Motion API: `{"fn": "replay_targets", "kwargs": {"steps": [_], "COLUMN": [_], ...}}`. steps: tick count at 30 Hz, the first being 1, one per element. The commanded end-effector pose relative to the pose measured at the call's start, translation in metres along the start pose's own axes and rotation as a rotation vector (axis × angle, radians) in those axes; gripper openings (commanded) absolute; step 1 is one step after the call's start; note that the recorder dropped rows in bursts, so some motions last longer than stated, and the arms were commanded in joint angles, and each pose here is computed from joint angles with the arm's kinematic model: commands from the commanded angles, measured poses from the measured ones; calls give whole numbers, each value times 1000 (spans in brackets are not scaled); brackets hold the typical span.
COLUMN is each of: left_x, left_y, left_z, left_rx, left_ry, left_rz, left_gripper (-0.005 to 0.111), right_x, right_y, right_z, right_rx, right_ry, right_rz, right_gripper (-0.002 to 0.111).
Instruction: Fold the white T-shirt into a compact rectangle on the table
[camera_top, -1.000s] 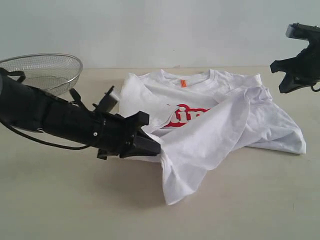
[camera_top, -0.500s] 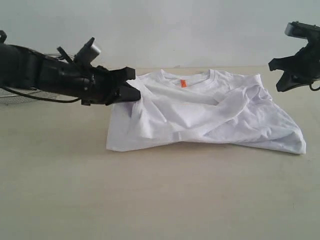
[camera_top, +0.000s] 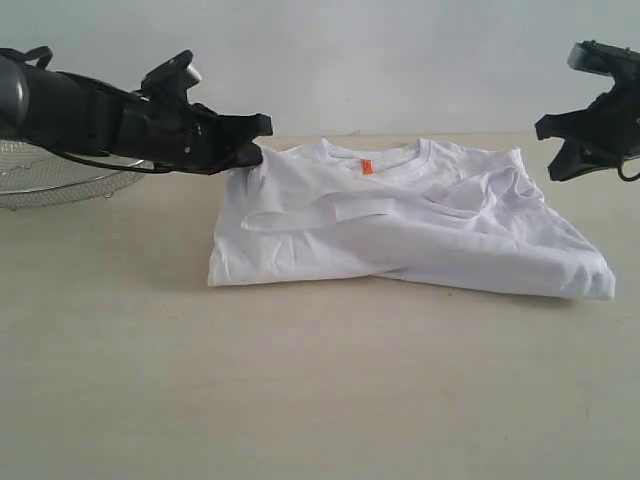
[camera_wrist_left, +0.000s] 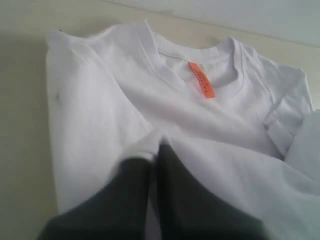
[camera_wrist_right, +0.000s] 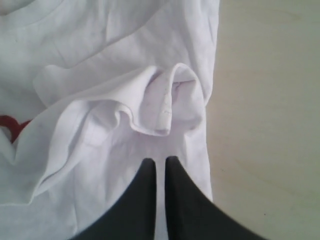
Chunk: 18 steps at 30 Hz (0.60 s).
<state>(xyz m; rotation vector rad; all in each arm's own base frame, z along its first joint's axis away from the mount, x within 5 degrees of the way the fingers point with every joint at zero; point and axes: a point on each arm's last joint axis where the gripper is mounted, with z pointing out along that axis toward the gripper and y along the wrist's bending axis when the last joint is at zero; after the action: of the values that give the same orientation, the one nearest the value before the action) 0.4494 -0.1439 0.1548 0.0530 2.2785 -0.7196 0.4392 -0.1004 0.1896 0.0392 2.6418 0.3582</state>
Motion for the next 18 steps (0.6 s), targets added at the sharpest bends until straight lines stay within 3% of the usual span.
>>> {"fn": "replay_targets", "kwargs": {"steps": [1,11,18], "left_x": [-9,-34,-28], "left_y": [7,10,18], "left_z": [16,39,50], "left_rx": [-13,-15,-44], "left_ry": [-29,-115,-96], "left_rz": [15,41,80], "left_gripper": [5,5,5], "right_x": [-4,-3,-3], "right_y": [3,4,4], "right_z": [-6,-6,-6], "right_rx": [-13,-18,-18], "right_ry": [-23,-15,-15], "right_rz": [-20,-24,-42], "right_gripper": [1,1,1]}}
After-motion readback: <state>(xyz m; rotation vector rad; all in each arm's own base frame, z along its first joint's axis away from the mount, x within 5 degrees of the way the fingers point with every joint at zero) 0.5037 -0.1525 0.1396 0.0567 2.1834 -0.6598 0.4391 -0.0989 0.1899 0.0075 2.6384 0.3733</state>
